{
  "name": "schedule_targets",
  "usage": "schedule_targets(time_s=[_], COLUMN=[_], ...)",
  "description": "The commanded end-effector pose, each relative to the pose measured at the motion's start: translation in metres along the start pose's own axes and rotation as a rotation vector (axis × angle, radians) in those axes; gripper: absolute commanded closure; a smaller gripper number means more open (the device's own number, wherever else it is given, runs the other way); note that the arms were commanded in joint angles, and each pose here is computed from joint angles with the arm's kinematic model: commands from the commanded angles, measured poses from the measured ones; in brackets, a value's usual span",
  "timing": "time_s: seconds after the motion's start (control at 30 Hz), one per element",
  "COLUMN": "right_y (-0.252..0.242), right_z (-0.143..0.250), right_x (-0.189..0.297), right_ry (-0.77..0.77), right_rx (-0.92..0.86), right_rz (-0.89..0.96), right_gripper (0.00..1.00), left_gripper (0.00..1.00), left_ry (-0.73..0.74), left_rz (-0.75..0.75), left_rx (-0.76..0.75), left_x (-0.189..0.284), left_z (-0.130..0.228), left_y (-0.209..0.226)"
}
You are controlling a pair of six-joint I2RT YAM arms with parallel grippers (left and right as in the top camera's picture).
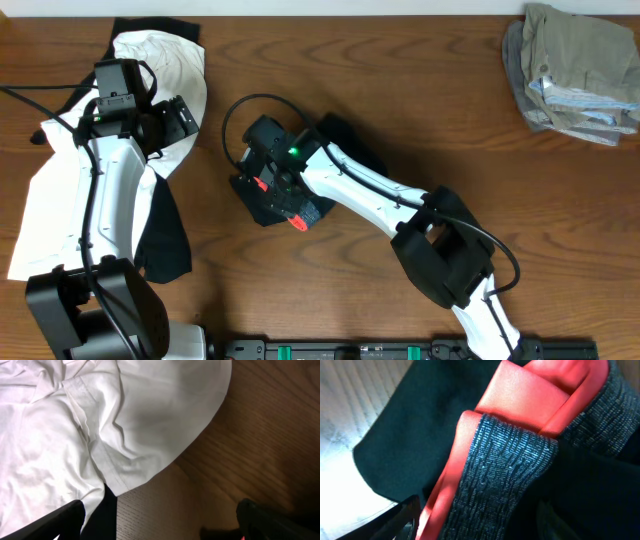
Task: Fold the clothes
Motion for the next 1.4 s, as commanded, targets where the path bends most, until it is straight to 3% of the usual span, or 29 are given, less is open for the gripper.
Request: schedule_targets(time_s=[0.0,0.2,0.37,0.5,1.03,1.37], right_y=[-0.004,-0.009,-0.013,-0.014,-0.061,-0.01], right_z=[-0.006,-0.003,-0.002,-0.004,-0.062,-0.076], right_x=[0.001,-0.011,-0.012,-0.012,0.045,0.053], right_ry=[-0.007,0.02,0.026,0.017,-0.247,-0.283], right_rx=[0.037,0.065,0.059,0.04,-0.106,-0.055], right_rz=[0.057,0.087,0.112,0.115,0.133,-0.101], right_gripper=[0.31,0.46,0.79,0.99,0.99,0.99], left_gripper=[0.02,0.02,0.02,0.02,0.02,0.02], left_ry=[0.001,0.002,0.001,0.001,0.001,-0.003], left_rz=[0.001,0.001,0.001,0.001,0.001,0.003], left_rx=[0.006,0.006,0.006,0.006,0.006,0.006], left_x=[0.001,0.001,0.001,0.001,0.001,0.001], left_z=[0.001,0.001,0.001,0.0,0.0,0.0], left_y=[0.0,0.0,0.0,0.0,0.0,0.0])
Point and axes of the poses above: each gripper's point midway between its finger pads, its own x axis back along the fingers, its own y axis along the line the jaws close on, z = x × y, the point moved 4 cm from there along x, back along the fingers, and after that the axes turned 1 degree about x, right-handed, at the moved point
